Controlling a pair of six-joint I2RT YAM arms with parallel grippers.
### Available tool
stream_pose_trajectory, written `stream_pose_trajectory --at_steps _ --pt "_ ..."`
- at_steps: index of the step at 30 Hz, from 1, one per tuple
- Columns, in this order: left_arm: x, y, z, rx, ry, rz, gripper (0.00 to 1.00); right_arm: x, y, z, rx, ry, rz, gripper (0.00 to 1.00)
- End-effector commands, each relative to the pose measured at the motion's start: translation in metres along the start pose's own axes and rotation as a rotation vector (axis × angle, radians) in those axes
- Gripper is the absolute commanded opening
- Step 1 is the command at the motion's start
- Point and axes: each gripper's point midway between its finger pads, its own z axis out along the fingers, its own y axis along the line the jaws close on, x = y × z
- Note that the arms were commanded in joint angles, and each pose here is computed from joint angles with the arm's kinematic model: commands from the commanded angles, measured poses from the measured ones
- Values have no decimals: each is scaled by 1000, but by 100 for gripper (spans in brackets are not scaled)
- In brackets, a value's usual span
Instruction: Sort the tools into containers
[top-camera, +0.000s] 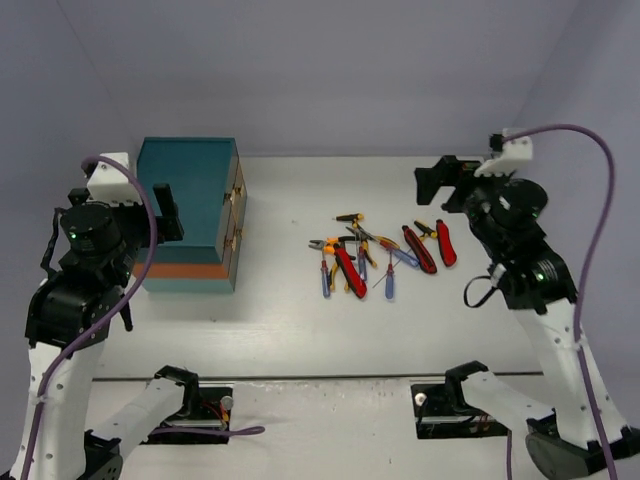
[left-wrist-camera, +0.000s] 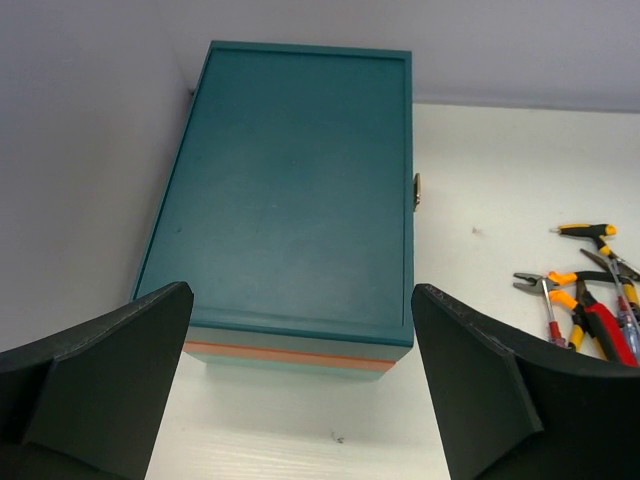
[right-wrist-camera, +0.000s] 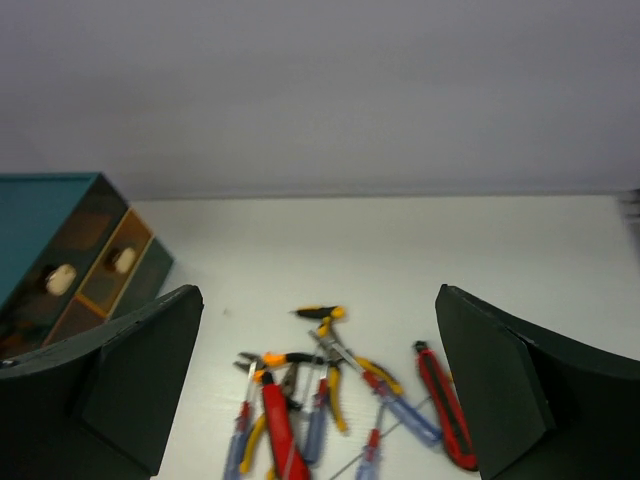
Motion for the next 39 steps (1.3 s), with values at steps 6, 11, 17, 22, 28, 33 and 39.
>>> stream_pose_trajectory --at_steps 6,11,17,22,28,33,39 --pt "0 -18 60 -7 84 36 89 38 127 112 -462 134 309 90" --pt "7 -28 93 6 71 24 89 78 182 148 -600 203 372 77" --pt "28 -40 120 38 101 28 89 121 240 174 -786 295 554 70" --pt "40 -42 130 45 106 59 89 144 279 187 -934 320 693 70" --pt "50 -44 137 54 125 67 89 160 305 193 -1041 364 852 67" --pt "60 -45 138 64 141 78 89 191 329 194 -1080 417 863 65" --pt "70 -44 140 65 162 93 89 200 351 182 -1125 446 869 65"
